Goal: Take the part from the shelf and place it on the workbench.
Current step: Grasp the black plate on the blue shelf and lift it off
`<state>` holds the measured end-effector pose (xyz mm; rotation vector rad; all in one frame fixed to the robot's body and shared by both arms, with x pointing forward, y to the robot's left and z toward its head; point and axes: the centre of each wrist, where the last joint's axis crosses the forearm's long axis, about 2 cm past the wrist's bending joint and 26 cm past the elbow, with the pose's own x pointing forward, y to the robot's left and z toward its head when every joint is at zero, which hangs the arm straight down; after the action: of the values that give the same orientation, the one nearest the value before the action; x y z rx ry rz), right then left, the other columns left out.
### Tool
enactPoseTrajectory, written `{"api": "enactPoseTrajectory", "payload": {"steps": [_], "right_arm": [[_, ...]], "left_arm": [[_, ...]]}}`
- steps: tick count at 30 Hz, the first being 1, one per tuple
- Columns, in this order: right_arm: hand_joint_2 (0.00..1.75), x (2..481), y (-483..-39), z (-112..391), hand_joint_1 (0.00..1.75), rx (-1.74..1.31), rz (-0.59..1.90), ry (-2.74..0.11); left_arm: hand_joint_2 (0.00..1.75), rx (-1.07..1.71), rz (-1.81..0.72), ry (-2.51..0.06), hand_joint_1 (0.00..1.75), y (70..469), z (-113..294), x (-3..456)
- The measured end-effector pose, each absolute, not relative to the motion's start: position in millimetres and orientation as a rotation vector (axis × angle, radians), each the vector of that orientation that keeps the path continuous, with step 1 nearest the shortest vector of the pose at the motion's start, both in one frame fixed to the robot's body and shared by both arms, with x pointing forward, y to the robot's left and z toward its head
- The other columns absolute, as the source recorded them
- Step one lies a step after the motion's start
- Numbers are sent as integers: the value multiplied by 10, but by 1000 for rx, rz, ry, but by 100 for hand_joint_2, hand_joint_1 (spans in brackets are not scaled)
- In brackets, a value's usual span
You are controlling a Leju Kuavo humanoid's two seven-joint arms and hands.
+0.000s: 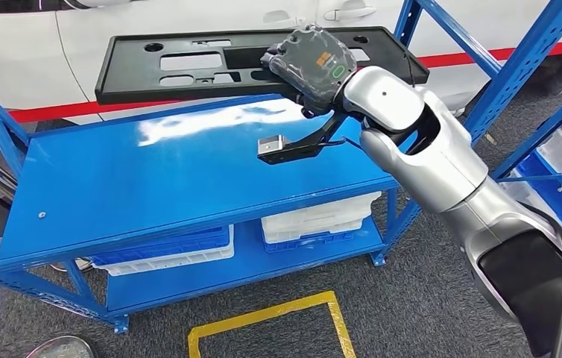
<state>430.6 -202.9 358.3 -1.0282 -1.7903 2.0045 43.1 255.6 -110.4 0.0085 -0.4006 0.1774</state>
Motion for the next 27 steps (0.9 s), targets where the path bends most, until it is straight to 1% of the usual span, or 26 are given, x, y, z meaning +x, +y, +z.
{"api": "enactPoseTrajectory", "payload": {"steps": [12,27], "right_arm": [[175,4294,-2236,3438,175,-1039,2009,-1730],[175,4284,-2263,3405,175,-1012,2006,-1727]], "left_arm": [[175,23,158,-401,0,2576,-1103,452],[175,24,148,-397,0,2587,-1102,464]]}}
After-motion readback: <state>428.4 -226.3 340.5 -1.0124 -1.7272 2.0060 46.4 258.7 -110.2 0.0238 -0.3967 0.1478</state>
